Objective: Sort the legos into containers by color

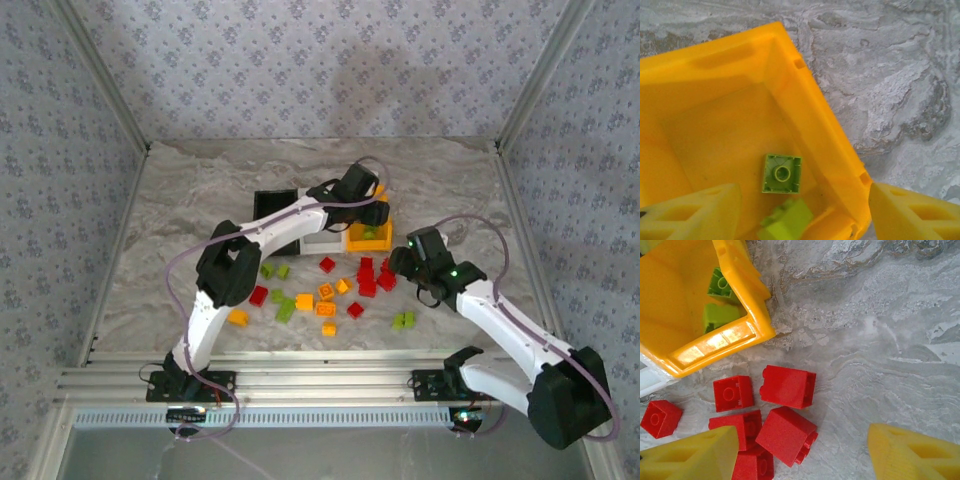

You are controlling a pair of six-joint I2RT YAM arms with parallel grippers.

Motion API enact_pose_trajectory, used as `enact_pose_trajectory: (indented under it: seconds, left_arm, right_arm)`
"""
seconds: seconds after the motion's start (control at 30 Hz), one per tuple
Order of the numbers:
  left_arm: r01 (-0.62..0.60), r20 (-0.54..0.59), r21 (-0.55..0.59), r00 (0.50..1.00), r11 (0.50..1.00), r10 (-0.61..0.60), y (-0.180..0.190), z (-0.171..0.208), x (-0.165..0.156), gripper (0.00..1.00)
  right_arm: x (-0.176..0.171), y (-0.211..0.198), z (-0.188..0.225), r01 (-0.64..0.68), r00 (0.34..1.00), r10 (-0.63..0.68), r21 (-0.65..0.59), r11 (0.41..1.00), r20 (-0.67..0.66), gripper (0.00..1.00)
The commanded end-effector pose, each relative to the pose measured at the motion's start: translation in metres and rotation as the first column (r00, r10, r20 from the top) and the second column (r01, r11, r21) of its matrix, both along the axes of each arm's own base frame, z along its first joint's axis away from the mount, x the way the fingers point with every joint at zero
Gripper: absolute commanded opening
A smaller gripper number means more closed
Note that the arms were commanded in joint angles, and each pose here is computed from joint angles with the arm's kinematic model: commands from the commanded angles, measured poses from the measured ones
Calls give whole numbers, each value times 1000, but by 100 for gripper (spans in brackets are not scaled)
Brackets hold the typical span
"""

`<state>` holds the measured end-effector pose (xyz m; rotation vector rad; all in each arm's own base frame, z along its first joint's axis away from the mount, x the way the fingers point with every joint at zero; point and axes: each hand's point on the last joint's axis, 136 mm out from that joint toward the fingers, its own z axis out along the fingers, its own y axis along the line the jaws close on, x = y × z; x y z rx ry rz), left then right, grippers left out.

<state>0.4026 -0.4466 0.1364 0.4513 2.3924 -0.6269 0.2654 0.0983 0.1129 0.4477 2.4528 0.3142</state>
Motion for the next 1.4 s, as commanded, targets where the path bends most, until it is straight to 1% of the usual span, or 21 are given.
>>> enact_pose_trajectory:
  seconds: [0.0, 0.13, 0.17, 0.27, 0.33, 0.37, 0.53, 0.67, 0.73, 0.8, 0.87, 0.97, 1.07, 1.17, 1.37]
  left_arm:
    - [26, 93, -132, 996, 991, -14, 3, 79, -17, 71]
    - [46, 120, -232, 993, 972, -18, 19, 113, -41, 74]
    - [51, 122, -252, 992, 966, -21, 25, 117, -50, 76]
    - [61, 132, -287, 991, 956, -24, 46, 125, -76, 86]
    - [55, 130, -299, 991, 953, -17, 63, 124, -93, 97]
    - [44, 133, -306, 991, 951, -3, 73, 125, -100, 99]
    - [-31, 117, -311, 991, 950, 71, 130, 104, -135, 99]
    - [-90, 139, -329, 980, 940, 143, 174, 92, -158, 100]
    - [-126, 146, -335, 972, 934, 183, 194, 88, -166, 100]
    - [-144, 154, -325, 967, 935, 202, 210, 81, -174, 100]
    - [-162, 153, -304, 964, 939, 216, 222, 74, -180, 100]
    - [-232, 130, -264, 953, 936, 273, 243, 60, -185, 100]
    - [-255, 129, -238, 948, 937, 290, 254, 51, -189, 100]
    - [-260, 132, -241, 946, 935, 297, 258, 50, -190, 100]
    - [-272, 149, -243, 938, 931, 313, 263, 54, -190, 100]
  right_arm:
    - [-14, -6, -8, 13, 999, -13, 0, 1000, -50, 71]
    - [-21, -3, -10, -8, 998, 9, 17, 1000, -66, 71]
    - [-23, 0, -10, -24, 997, 26, 31, 999, -68, 71]
    - [-31, 12, -15, -85, 991, 90, 53, 995, -98, 71]
    - [-38, 19, -19, -126, 984, 131, 53, 991, -122, 72]
    - [-43, 21, -21, -142, 980, 147, 48, 989, -136, 72]
    - [-67, 27, -34, -191, 962, 187, 0, 982, -200, 73]
    - [-76, 46, -36, -268, 943, 266, 22, 963, -199, 72]
    - [-77, 65, -35, -333, 923, 336, 49, 942, -187, 73]
    - [-80, 83, -37, -402, 895, 402, 45, 915, -190, 73]
    - [-81, 96, -42, -452, 871, 445, 14, 892, -211, 74]
    - [-81, 111, -49, -509, 839, 485, -38, 860, -247, 73]
    - [-81, 124, -57, -545, 814, 511, -61, 836, -275, 73]
    - [-82, 129, -64, -564, 800, 517, -86, 821, -303, 72]
    - [-82, 122, -81, -560, 796, 485, -136, 817, -361, 69]
